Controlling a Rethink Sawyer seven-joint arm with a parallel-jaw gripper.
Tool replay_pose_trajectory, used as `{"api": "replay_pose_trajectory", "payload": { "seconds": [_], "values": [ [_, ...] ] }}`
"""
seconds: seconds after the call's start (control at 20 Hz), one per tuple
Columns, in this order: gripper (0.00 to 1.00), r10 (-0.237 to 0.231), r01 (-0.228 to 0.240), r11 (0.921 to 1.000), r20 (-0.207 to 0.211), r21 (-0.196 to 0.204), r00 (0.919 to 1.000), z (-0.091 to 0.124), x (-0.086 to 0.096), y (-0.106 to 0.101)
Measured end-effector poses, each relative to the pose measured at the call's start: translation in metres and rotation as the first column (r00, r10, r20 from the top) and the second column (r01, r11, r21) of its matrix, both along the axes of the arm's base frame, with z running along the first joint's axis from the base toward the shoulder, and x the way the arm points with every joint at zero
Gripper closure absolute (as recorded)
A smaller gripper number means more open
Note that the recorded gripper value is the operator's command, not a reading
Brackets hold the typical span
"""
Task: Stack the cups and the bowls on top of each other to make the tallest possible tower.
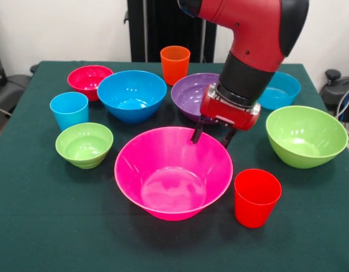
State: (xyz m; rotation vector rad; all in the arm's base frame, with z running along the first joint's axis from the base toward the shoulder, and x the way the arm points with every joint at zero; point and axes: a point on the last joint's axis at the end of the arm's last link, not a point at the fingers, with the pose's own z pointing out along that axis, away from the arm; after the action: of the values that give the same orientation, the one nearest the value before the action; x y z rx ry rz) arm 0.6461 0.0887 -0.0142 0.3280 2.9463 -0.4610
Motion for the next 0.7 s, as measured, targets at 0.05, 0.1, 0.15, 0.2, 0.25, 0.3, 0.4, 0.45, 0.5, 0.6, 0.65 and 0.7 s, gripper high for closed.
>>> {"api": "replay_pose_trajectory", "payload": {
  "seconds": [0.05, 0.1, 0.15, 0.2, 0.25, 0.3, 0.4, 0.45, 0.5, 0.6, 0.65, 0.7],
  "values": [
    [0.00, 0.000, 0.000, 1.0000, -0.004, -0.002, 1.0000, -0.003, -0.001, -0.001],
    [0.00, 0.000, -0.001, 1.0000, -0.012, -0.004, 0.9999, -0.008, -0.004, -0.002],
    [0.00, 0.001, -0.001, 1.0000, -0.017, -0.006, 0.9999, -0.010, -0.005, -0.002],
    [0.00, 0.001, -0.001, 1.0000, -0.019, -0.007, 0.9998, -0.011, -0.006, -0.002],
    [0.00, 0.002, -0.003, 1.0000, -0.022, -0.009, 0.9998, -0.013, -0.007, -0.003],
    [0.00, 0.004, -0.004, 0.9999, -0.025, -0.012, 0.9997, -0.015, -0.009, -0.004],
    [0.00, 0.008, -0.008, 0.9998, -0.027, -0.020, 0.9996, -0.018, -0.011, -0.007],
    [1.00, 0.018, -0.019, 0.9993, -0.022, -0.034, 0.9996, -0.019, -0.012, -0.009],
    [1.00, 0.020, -0.021, 0.9991, -0.020, -0.037, 0.9996, -0.019, -0.012, -0.010],
    [1.00, 0.026, -0.027, 0.9987, -0.017, -0.043, 0.9995, -0.018, -0.012, -0.011],
    [1.00, 0.031, -0.031, 0.9984, -0.011, -0.048, 0.9995, -0.017, -0.011, -0.011],
    [1.00, 0.038, -0.038, 0.9977, 0.000, -0.056, 0.9993, -0.015, -0.009, -0.013]
  ]
}}
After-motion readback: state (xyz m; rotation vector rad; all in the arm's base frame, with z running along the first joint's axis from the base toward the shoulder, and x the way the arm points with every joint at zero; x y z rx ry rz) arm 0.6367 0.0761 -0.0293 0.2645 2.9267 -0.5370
